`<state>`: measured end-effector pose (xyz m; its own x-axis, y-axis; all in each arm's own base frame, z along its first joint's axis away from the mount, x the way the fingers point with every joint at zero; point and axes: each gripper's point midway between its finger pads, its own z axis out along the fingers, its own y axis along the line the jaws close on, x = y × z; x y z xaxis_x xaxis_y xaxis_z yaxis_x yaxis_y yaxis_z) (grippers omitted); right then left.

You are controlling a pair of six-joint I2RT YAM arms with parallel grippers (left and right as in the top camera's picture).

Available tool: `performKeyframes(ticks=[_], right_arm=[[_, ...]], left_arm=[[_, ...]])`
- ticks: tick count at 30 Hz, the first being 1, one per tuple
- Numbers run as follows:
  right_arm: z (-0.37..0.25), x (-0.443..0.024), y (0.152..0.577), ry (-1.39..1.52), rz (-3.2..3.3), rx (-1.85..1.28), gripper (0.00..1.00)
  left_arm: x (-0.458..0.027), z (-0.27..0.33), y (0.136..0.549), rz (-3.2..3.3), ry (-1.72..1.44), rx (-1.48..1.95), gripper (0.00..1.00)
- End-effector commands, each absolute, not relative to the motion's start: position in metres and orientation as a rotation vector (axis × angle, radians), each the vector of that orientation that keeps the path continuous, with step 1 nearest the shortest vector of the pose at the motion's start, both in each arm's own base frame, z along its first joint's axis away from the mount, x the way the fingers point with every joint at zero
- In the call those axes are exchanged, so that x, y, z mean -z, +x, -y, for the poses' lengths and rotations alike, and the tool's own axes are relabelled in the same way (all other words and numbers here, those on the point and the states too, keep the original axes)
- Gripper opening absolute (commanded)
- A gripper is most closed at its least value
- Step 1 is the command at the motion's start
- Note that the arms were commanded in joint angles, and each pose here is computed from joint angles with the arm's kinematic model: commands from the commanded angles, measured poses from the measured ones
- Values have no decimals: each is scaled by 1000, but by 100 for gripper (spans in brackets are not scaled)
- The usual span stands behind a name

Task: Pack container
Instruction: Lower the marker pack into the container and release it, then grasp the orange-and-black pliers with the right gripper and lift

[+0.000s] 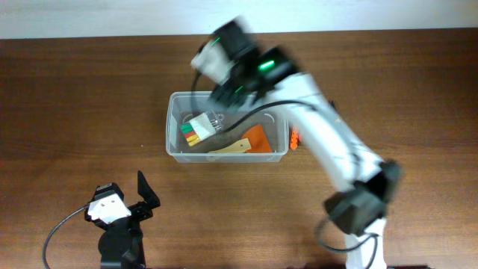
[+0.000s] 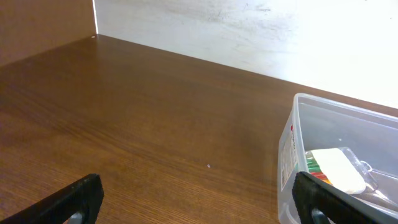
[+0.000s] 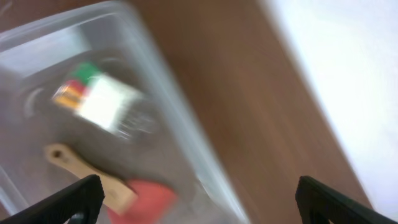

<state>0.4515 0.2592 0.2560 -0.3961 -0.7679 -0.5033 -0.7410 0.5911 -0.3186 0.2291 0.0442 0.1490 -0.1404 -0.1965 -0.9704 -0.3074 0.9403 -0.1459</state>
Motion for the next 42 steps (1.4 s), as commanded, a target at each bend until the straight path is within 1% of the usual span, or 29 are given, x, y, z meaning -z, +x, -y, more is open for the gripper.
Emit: performKeyframes(ticks=[1, 3, 6, 8, 11, 12, 15, 19, 22, 25, 32, 39, 42], right_arm=[[-153, -332, 470, -679, -2271, 127, 99], [-100, -329, 475, -455, -2359, 115, 100], [-40, -304, 476, -190, -2497, 20, 94], [-13, -275, 475, -44, -2594, -73, 87], [21, -216, 469, 73, -2751, -113, 82], [27, -201, 466, 93, -2788, -111, 82], [37, -134, 447, 151, -2950, -126, 80], [37, -86, 430, 169, -3039, -139, 79], [39, -58, 419, 175, -3075, -121, 74], [43, -39, 407, 180, -3112, -78, 69], [47, -14, 393, 182, -3141, -28, 47], [44, 2, 384, 182, -3156, -38, 47], [42, 7, 381, 182, -3162, -52, 42]], left_arm=[[-148, -44, 229, -1725, -374, -107, 99], [-148, -44, 229, -1725, -374, -107, 99], [-148, -44, 229, -1725, -374, -107, 99], [-148, -44, 229, -1725, -374, -107, 99], [-148, -44, 229, -1725, -374, -107, 99], [-148, -44, 229, -1725, -374, -107, 99], [-148, -44, 229, -1725, -374, -107, 99], [-148, -44, 229, -1725, -374, -107, 99], [-148, -44, 229, -1725, -374, -107, 99], [-148, -44, 229, -1725, -374, -107, 99], [-148, -44, 229, -1725, -374, -107, 99], [-148, -44, 229, -1725, -374, -107, 99], [-148, -44, 229, -1725, -374, -107, 99]])
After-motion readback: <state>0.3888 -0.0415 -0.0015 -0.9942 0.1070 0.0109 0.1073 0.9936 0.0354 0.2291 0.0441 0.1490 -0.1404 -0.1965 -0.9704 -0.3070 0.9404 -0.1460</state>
